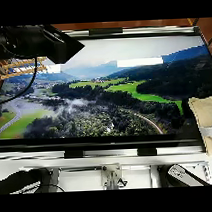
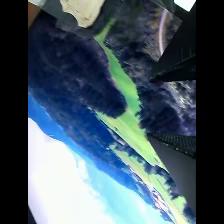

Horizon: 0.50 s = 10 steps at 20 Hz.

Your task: Fold the shirts.

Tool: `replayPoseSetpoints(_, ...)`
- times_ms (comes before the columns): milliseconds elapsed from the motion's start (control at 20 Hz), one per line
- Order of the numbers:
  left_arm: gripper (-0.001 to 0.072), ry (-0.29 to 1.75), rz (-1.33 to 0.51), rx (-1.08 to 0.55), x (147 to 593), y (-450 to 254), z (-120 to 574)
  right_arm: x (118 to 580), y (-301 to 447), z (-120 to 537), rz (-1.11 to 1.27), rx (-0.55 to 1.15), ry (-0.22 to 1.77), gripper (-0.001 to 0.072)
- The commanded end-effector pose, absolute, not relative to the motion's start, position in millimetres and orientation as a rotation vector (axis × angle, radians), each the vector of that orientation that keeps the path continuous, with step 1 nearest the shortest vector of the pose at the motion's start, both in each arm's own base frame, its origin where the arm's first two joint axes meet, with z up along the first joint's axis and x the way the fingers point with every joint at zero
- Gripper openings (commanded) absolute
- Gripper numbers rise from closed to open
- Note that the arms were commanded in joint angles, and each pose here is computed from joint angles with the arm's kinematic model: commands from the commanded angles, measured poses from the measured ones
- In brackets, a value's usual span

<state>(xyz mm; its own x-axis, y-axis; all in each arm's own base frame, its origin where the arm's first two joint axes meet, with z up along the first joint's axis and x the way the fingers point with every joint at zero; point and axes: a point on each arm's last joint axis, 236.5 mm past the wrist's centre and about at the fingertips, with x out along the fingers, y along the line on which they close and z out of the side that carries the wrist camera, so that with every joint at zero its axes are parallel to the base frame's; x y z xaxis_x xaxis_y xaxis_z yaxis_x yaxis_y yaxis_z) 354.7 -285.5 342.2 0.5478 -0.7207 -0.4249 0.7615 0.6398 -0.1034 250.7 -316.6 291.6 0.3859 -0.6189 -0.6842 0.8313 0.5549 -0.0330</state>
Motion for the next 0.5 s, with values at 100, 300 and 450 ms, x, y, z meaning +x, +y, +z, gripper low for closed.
replayPoseSetpoints(100,0.0397,0.652,-0.8,0.211,349,-257,295,262,-181,152,-0.464,0.727,1.226,0.0664)
replayPoseSetpoints(300,0.0397,0.773,-0.752,0.201,359,-254,250,289,-94,80,-0.296,0.682,1.377,0.0664)
replayPoseSetpoints(450,0.0397,0.947,-0.701,0.135,363,-255,191,347,13,45,-0.065,0.702,1.315,0.0664)
